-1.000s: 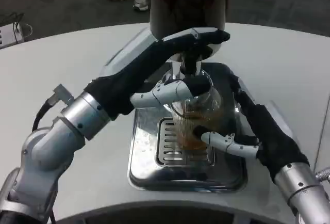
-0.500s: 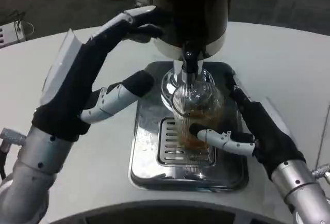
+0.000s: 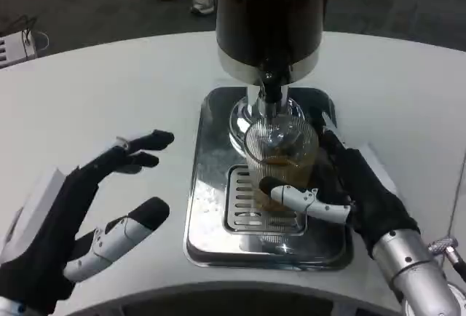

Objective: Grasp the cup under the faucet to collect the drink, then remove the cup.

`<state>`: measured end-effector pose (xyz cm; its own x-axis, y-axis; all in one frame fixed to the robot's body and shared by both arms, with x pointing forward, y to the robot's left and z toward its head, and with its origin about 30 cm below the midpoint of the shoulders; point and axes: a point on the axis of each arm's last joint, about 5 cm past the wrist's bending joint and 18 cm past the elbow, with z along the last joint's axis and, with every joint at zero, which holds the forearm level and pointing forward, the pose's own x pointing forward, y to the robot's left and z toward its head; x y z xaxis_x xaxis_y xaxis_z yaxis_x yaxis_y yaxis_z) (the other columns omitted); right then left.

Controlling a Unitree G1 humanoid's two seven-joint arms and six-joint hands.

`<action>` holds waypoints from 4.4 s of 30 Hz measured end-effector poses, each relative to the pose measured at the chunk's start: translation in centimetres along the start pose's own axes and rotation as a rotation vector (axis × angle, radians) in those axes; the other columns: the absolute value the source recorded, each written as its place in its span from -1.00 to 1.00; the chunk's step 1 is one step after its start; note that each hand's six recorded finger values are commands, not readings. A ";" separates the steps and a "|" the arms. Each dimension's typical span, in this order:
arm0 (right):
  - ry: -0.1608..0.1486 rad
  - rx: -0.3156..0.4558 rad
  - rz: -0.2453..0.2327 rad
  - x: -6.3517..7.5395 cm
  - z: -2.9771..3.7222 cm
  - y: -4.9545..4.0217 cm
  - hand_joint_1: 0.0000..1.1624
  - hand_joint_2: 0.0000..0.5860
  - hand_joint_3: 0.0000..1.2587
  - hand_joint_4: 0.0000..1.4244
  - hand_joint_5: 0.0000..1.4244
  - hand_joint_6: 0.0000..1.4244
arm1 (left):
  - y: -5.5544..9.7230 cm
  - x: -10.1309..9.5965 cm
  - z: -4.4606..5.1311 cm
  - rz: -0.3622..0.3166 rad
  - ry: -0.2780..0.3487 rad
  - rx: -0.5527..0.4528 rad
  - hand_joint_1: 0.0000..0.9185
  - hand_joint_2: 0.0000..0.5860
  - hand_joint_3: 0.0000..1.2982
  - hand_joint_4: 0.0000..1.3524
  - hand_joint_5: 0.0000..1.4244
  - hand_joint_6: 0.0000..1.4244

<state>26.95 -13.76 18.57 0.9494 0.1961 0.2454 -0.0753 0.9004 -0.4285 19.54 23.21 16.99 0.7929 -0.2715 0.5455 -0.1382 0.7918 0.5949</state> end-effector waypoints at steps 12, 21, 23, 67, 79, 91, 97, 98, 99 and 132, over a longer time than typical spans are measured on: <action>-0.012 0.035 -0.037 1.1 0.16 1.74 0.39 -0.32 -1.00 -1.00 -0.97 -0.93 | -0.7 -3.4 -0.02 -0.090 0.123 0.007 -1.00 -0.64 -0.44 -0.53 -0.49 -0.50; -0.028 -0.001 -0.072 1.7 0.74 2.80 0.40 -0.31 -1.00 -1.00 -0.94 -0.92 | -0.5 -3.9 0.11 -0.128 0.151 0.025 -1.00 -0.64 -0.41 -0.51 -0.48 -0.50; -0.024 -0.004 -0.077 1.7 0.73 3.13 0.40 -0.31 -1.00 -1.00 -0.91 -0.92 | -0.4 -4.1 0.08 -0.134 0.159 0.030 -1.00 -0.63 -0.41 -0.51 -0.48 -0.50; -0.006 0.018 -0.257 1.3 1.10 8.72 0.60 -0.11 0.19 0.22 0.16 0.18 | 0.2 -4.1 -0.28 -0.170 0.209 0.017 -1.00 -0.63 -0.33 -0.39 -0.38 -0.46; -0.006 0.011 -0.317 0.7 0.70 9.06 0.58 -0.09 0.55 0.58 0.53 0.59 | 0.2 -4.0 -0.68 -0.174 0.222 0.013 -1.00 -0.61 -0.34 -0.39 -0.36 -0.43; -0.019 0.004 -0.281 -1.1 0.24 8.19 0.55 -0.02 0.81 0.85 0.81 0.85 | -0.1 -3.7 -1.14 -0.179 0.230 0.001 -1.00 -0.61 -0.35 -0.39 -0.36 -0.42; -0.026 -0.001 -0.248 -2.3 0.03 7.55 0.57 -0.02 0.85 0.88 0.86 0.89 | -0.5 -3.4 -1.26 -0.194 0.226 -0.013 -1.00 -0.61 -0.35 -0.39 -0.36 -0.42; -0.028 -0.002 -0.243 -2.5 0.01 7.42 0.57 -0.02 0.85 0.88 0.86 0.89 | -0.5 -3.3 -1.27 -0.192 0.222 -0.012 -1.00 -0.61 -0.35 -0.39 -0.36 -0.42; -0.030 -0.003 -0.238 -2.9 -0.02 7.26 0.57 -0.03 0.85 0.89 0.87 0.89 | -0.5 -3.2 -1.26 -0.192 0.218 -0.012 -1.00 -0.61 -0.35 -0.39 -0.36 -0.42; -0.159 -0.039 -0.069 -12.9 3.14 -2.51 0.61 -0.06 0.86 0.94 0.94 0.98 | -1.7 -0.6 1.50 -0.313 -0.012 0.092 -1.00 -0.64 -0.45 -0.63 -0.60 -0.54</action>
<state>13.92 -17.33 19.21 0.8914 0.1966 0.4083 0.0028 0.8986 -0.4387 18.42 21.23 16.58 0.7982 -0.5011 0.3345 0.0577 0.6162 0.7854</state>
